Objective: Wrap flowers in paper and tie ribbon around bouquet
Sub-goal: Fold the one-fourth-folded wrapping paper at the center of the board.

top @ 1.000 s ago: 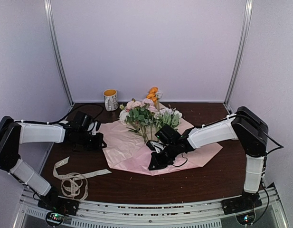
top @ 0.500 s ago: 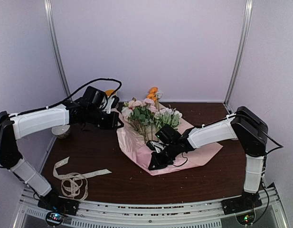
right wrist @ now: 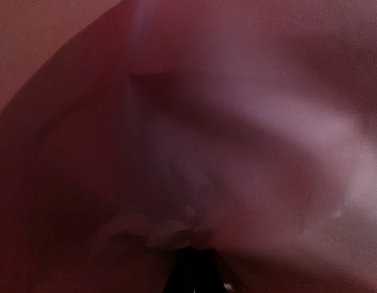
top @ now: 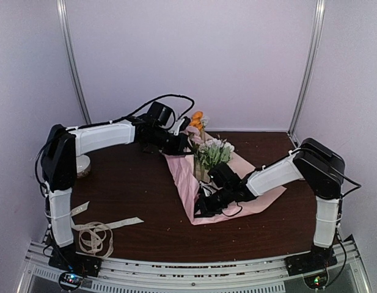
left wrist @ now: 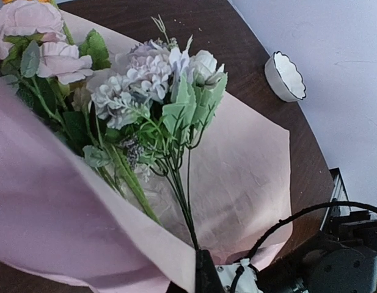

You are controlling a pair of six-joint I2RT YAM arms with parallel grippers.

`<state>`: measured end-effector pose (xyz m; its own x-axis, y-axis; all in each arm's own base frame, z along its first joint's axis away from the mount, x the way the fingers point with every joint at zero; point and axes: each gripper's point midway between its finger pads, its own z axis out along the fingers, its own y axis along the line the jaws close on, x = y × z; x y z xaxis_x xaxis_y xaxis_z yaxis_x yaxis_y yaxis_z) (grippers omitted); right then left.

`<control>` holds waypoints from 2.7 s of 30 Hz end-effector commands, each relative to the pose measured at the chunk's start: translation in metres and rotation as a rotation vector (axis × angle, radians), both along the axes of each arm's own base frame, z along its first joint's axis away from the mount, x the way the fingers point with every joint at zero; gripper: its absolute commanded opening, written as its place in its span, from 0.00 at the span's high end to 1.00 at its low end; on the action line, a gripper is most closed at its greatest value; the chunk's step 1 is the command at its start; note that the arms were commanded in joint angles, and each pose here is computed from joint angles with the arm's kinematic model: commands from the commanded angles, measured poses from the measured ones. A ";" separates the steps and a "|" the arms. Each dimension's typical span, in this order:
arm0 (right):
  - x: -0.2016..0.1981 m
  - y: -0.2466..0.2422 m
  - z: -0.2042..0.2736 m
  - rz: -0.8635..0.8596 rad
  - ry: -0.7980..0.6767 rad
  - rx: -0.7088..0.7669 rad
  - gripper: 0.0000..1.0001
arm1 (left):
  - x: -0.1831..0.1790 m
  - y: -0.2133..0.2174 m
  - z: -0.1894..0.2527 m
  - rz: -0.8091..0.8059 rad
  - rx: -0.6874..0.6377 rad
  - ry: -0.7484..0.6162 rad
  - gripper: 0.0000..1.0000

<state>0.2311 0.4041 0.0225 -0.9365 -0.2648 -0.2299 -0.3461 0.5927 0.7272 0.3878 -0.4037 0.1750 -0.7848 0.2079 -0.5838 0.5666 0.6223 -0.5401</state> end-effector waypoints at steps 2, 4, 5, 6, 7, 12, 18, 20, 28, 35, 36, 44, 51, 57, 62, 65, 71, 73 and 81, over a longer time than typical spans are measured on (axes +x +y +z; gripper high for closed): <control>0.015 -0.001 0.028 -0.105 0.004 0.122 0.97 | 0.017 -0.020 -0.014 -0.032 -0.022 -0.007 1.00; 0.022 -0.008 0.039 -0.156 -0.011 0.147 0.94 | 0.021 -0.023 -0.025 -0.029 -0.017 0.005 1.00; 0.024 -0.012 0.043 -0.180 -0.021 0.156 0.94 | 0.023 -0.025 -0.029 -0.028 -0.017 0.003 1.00; 0.027 -0.016 0.047 -0.203 -0.032 0.159 0.94 | 0.025 -0.026 -0.033 -0.024 -0.012 0.000 1.00; 0.028 -0.021 0.051 -0.225 -0.039 0.156 0.94 | 0.026 -0.027 -0.037 -0.022 -0.004 -0.002 1.00; 0.036 -0.045 0.069 -0.293 -0.116 0.112 0.90 | 0.028 -0.032 -0.056 -0.035 0.029 0.009 1.00; 0.056 -0.051 0.115 -0.244 -0.310 0.040 0.75 | 0.029 -0.032 -0.067 -0.032 0.052 0.010 1.00; 0.064 -0.051 0.121 -0.234 -0.336 0.013 0.69 | 0.030 -0.031 -0.068 -0.028 0.059 0.007 1.00; 0.080 -0.036 0.126 -0.200 -0.346 0.018 0.57 | 0.032 -0.030 -0.068 -0.026 0.067 -0.003 1.00; 0.081 -0.032 0.107 -0.127 -0.326 -0.059 0.62 | 0.033 -0.030 -0.067 -0.026 0.074 -0.012 1.00; 0.081 -0.033 0.105 -0.129 -0.324 -0.068 0.68 | 0.033 -0.029 -0.068 -0.026 0.079 -0.013 1.00; 0.072 -0.037 0.105 -0.141 -0.302 -0.033 1.00 | 0.034 -0.025 -0.065 -0.040 0.115 -0.045 1.00; 0.069 -0.054 0.091 -0.184 -0.262 -0.020 1.00 | 0.040 -0.007 0.003 -0.047 0.147 -0.302 0.43; 0.070 -0.063 0.081 -0.225 -0.240 -0.002 1.00 | -0.006 0.014 0.032 -0.160 0.227 -0.535 0.45; 0.072 -0.064 0.076 -0.237 -0.215 0.029 1.00 | -0.104 -0.015 -0.010 -0.517 0.329 -0.677 0.55; 0.077 -0.067 0.075 -0.239 -0.205 0.043 1.00 | -0.144 -0.029 -0.039 -0.674 0.361 -0.727 0.53; 0.078 -0.064 0.069 -0.202 -0.190 0.029 1.00 | -0.160 -0.058 -0.072 -0.776 0.375 -0.736 0.47; 0.079 -0.065 0.069 -0.198 -0.193 0.019 1.00 | -0.150 -0.063 -0.085 -0.756 0.428 -0.732 0.46; 0.087 -0.080 0.064 -0.242 -0.204 -0.033 1.00 | -0.178 -0.051 -0.157 -0.894 0.597 -0.524 0.54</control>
<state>0.3100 0.3281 0.0822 -0.9158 -0.0588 -0.3973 -0.3275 0.6820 0.6540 0.2316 -0.4744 0.0418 0.0696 0.8572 -0.5102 0.9854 0.0207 0.1692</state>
